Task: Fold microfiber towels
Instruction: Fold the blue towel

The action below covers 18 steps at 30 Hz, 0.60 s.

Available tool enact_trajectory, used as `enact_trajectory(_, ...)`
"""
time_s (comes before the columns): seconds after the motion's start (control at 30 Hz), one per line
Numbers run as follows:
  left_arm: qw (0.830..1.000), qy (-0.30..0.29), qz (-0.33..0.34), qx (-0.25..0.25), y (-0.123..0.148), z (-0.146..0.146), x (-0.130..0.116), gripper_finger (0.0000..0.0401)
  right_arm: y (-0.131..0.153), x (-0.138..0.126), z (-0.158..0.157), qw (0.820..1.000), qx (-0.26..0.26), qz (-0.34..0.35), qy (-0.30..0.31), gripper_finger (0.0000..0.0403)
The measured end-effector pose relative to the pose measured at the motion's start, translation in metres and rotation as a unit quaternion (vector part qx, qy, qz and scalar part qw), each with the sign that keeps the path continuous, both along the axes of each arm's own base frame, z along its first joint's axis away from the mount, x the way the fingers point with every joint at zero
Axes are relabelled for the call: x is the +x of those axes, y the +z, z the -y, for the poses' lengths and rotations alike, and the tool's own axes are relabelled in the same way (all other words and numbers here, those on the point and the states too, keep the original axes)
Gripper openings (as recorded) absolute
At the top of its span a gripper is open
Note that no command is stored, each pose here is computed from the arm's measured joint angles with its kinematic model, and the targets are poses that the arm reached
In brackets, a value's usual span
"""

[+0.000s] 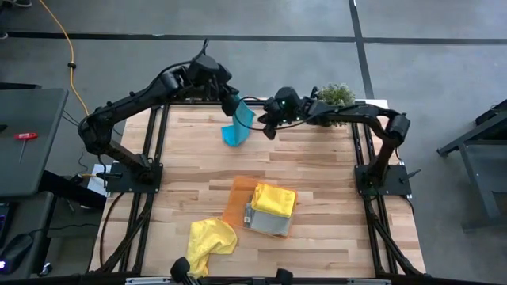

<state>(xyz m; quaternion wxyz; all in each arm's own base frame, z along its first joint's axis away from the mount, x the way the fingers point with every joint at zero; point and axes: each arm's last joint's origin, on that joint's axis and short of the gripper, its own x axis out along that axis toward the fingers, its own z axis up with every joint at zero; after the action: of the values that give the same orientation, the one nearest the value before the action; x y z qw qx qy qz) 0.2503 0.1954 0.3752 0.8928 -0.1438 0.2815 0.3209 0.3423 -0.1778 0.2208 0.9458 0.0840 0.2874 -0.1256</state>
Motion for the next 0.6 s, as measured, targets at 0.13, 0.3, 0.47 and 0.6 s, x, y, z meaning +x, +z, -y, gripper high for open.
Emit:
enact_trajectory(0.13,1.000,-0.017,0.004,-0.005,0.000,0.006,0.005,0.0000,-0.020,0.006,0.004,1.000,0.005,-0.020,0.003,0.0071)
enact_trajectory(0.3,0.999,-0.034,0.004,-0.005,0.000,0.014,0.010,0.0000,-0.045,0.015,0.012,0.999,-0.017,-0.025,0.015,0.0156)
enact_trajectory(0.47,0.999,-0.040,-0.001,-0.011,-0.001,0.019,0.013,0.0000,-0.058,0.015,0.018,0.995,-0.073,-0.062,0.005,0.0209)
enact_trajectory(0.6,0.999,-0.040,-0.004,-0.015,-0.002,0.020,0.013,0.0000,-0.056,0.013,0.023,0.993,-0.096,-0.064,0.000,0.0216)
